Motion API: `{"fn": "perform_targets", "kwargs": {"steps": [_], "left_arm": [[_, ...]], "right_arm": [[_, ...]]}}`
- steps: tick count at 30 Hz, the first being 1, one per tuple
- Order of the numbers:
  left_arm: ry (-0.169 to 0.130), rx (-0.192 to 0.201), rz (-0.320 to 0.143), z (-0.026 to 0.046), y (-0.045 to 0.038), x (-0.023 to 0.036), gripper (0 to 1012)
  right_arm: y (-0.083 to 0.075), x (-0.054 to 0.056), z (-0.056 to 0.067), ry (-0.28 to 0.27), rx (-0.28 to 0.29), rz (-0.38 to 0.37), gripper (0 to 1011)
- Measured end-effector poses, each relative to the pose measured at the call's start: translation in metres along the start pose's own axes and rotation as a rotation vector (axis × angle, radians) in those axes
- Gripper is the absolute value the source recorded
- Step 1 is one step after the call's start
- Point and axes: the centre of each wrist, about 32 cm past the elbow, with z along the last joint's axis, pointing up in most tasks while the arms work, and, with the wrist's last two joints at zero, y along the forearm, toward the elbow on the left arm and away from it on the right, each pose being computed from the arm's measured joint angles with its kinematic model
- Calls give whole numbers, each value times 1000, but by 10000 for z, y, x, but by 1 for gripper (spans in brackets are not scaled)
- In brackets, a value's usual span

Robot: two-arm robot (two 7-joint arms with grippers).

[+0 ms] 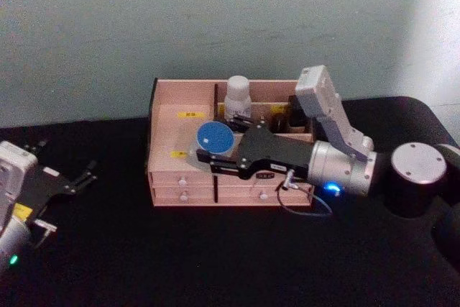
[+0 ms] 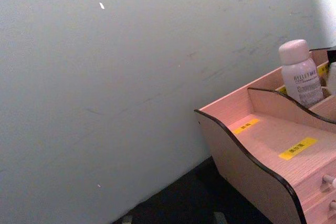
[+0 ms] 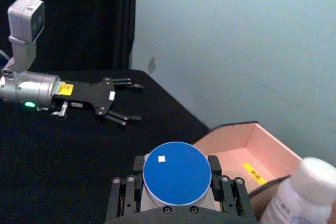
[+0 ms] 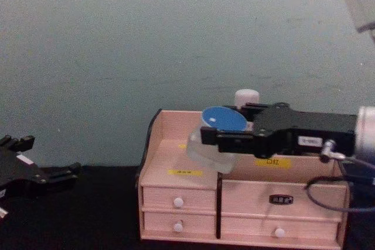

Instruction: Pick up the facial cleanser and watermelon frost from the table and place them into the tiered storage box.

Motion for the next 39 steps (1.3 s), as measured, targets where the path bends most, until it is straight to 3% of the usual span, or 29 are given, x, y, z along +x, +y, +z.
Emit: {"fn": "perform_targets", "kwargs": {"steps": [21,39], "left_arm": [[0,0,0,0,0,0,1001],[0,0,0,0,0,0,1001]], "right_arm": [[528,210,32,17,-51,-47,726],[745,342,-26,46,-104,-90,726]]}}
